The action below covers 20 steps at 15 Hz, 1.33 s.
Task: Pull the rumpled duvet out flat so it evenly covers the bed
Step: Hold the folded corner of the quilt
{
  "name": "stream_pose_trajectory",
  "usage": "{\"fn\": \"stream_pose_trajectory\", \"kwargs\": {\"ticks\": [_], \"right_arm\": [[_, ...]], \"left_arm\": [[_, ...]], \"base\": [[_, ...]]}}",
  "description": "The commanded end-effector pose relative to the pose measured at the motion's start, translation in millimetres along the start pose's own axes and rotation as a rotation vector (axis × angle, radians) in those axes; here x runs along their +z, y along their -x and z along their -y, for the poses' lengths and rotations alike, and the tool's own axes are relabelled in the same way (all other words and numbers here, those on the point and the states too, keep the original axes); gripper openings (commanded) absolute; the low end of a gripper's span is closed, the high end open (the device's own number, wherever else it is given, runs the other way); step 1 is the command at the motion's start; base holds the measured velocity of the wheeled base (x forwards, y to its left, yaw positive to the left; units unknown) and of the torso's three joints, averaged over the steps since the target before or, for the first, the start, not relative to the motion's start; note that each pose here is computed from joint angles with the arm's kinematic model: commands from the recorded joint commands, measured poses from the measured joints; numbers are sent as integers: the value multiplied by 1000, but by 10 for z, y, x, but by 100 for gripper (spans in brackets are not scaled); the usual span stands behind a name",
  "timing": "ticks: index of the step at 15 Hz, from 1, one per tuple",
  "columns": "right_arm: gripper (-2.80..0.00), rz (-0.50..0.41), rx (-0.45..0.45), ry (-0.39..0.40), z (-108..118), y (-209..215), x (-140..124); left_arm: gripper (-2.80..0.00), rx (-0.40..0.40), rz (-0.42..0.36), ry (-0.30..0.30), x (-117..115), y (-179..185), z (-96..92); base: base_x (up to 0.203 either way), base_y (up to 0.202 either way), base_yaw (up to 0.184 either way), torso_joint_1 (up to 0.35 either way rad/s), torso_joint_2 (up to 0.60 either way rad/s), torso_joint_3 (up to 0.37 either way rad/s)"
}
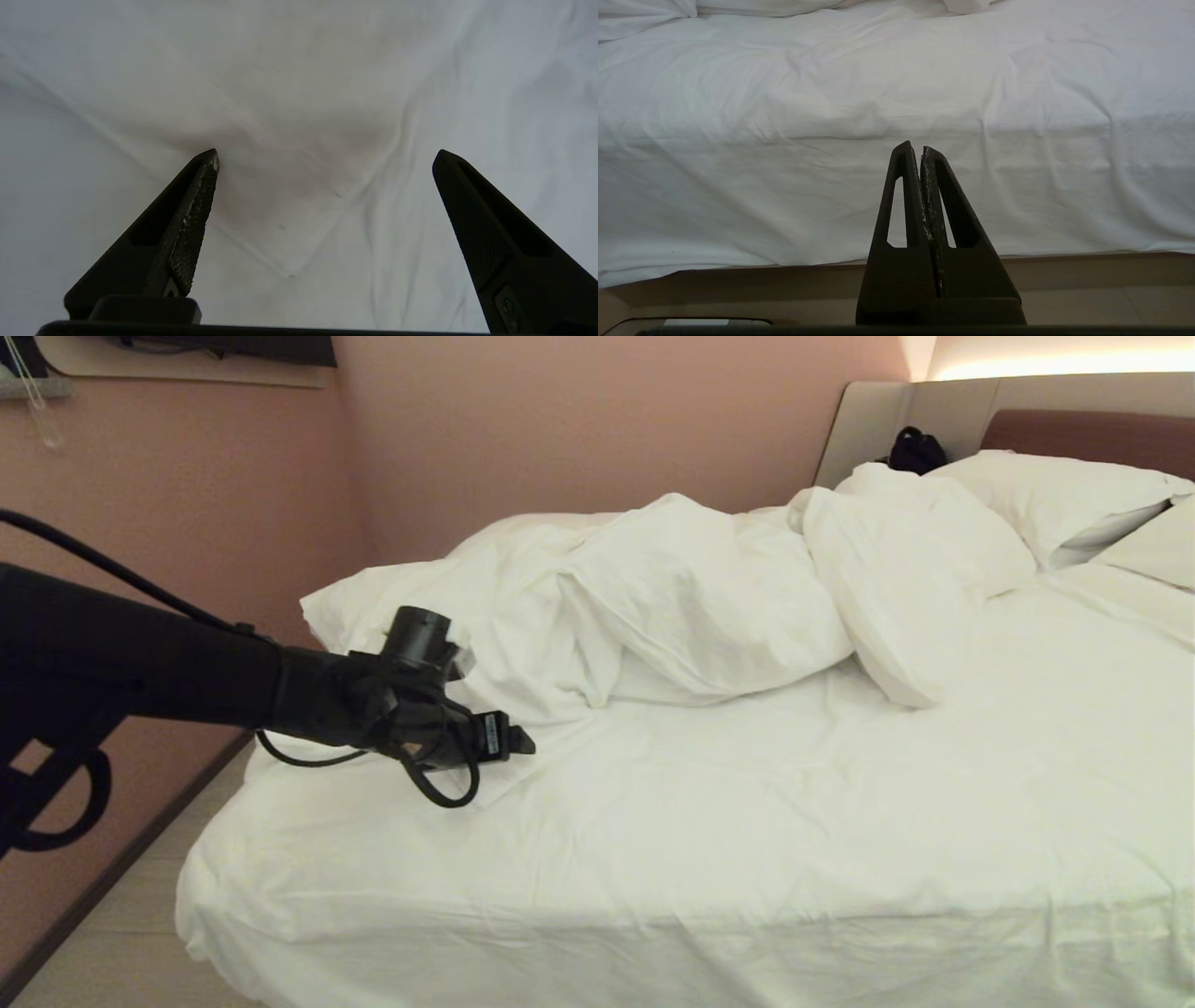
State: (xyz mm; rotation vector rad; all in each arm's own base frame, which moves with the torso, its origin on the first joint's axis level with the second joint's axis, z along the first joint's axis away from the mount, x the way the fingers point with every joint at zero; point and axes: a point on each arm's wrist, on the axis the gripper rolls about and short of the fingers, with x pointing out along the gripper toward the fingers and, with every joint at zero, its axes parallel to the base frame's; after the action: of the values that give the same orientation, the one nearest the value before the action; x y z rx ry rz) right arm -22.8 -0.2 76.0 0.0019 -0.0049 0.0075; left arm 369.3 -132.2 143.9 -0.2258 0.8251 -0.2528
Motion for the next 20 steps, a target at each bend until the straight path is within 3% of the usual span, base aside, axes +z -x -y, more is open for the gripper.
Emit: {"fn": "stream_pose_trajectory", "kwargs": {"ticks": [1, 3, 8, 20], "right_arm": [[-280, 1, 0, -1, 0, 0, 1], [-280, 1, 0, 0, 0, 0, 1], [-280, 1, 0, -1, 0, 0, 1], [-280, 1, 0, 0, 0, 0, 1]], "left_arm": [[0, 35, -39, -22, -132, -166, 88], [0, 120, -28, -32, -177, -272, 87], [0, 118, 14, -40, -170, -270, 134], [0, 218, 38, -54, -257, -499, 125]], "base": [[0, 0, 0, 0, 0, 0], [0, 0, 0, 0, 0, 0], [0, 0, 0, 0, 0, 0], [0, 0, 0, 0, 0, 0]]}}
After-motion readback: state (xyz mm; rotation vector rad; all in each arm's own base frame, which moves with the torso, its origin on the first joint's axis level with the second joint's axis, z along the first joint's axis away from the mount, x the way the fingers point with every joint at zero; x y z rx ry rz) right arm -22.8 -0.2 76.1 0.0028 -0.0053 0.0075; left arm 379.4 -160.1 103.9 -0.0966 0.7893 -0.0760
